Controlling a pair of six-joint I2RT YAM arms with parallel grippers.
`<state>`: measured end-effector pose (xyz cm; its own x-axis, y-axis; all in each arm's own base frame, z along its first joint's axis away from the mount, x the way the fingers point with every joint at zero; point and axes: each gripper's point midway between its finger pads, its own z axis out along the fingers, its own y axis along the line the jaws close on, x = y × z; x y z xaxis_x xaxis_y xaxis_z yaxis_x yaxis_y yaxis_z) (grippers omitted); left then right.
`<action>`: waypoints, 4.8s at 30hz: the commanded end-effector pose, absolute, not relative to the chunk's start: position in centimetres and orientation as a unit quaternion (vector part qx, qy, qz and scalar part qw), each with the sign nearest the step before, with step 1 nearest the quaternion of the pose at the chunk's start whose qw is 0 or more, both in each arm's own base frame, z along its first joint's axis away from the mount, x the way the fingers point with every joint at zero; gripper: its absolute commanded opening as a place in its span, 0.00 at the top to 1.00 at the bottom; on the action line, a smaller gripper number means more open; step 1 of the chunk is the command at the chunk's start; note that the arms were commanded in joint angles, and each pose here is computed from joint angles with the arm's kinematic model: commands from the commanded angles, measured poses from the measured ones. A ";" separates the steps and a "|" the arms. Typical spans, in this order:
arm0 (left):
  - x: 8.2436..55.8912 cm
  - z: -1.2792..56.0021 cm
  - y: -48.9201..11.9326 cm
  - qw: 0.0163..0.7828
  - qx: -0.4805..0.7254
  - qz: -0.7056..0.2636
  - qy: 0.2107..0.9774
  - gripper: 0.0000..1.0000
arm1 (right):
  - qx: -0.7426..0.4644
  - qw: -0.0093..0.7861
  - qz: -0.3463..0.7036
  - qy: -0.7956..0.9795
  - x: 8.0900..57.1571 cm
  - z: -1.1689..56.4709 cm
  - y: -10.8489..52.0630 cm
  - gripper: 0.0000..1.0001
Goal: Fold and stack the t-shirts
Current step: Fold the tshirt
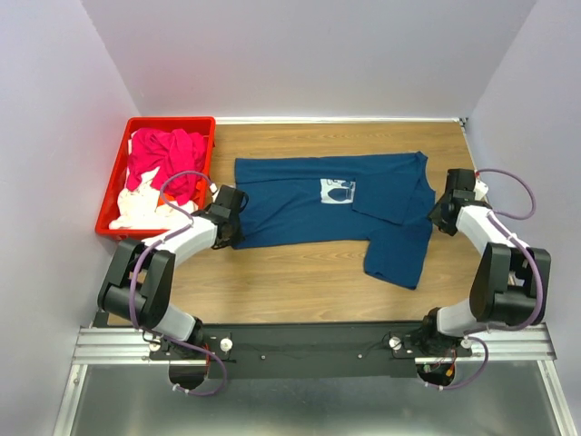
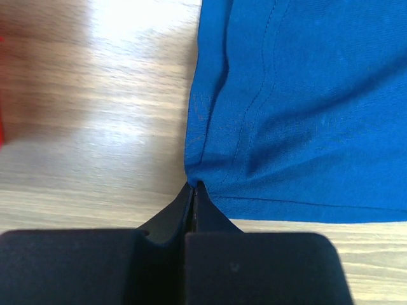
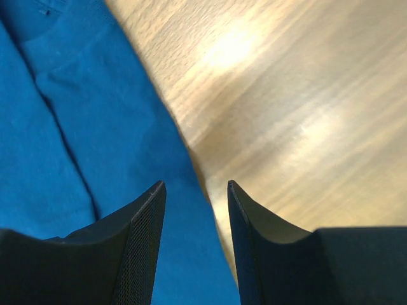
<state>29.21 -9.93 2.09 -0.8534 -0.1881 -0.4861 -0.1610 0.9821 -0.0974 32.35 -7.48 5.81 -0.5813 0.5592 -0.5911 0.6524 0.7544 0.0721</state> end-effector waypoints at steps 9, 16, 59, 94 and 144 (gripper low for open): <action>30.0 2.5 -8.7 0.266 -0.083 -0.012 0.960 1.00 | 0.361 0.271 0.034 0.891 33.7 2.1 -6.0 0.51; 30.0 2.5 -8.7 0.267 -0.085 -0.013 0.960 1.00 | 0.362 0.245 0.057 0.897 31.5 0.7 -4.5 0.51; 44.5 6.9 -8.1 0.318 -0.115 -0.037 0.940 1.00 | 0.356 0.330 0.102 0.868 43.5 8.8 -6.3 0.99; 47.2 11.4 -7.9 0.388 -0.122 -0.038 0.913 0.26 | 0.311 0.357 0.045 0.880 42.2 10.3 -8.0 0.45; 37.9 21.7 -8.4 0.581 -0.076 -0.054 0.809 0.08 | 0.130 0.338 -0.032 0.932 43.9 9.0 5.3 0.99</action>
<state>37.32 -8.00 21.57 -0.3064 -0.1939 -0.9320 -0.0779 0.9809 -0.1785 38.33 5.52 7.40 -0.7891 0.2460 -0.5628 0.2536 0.9650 0.0663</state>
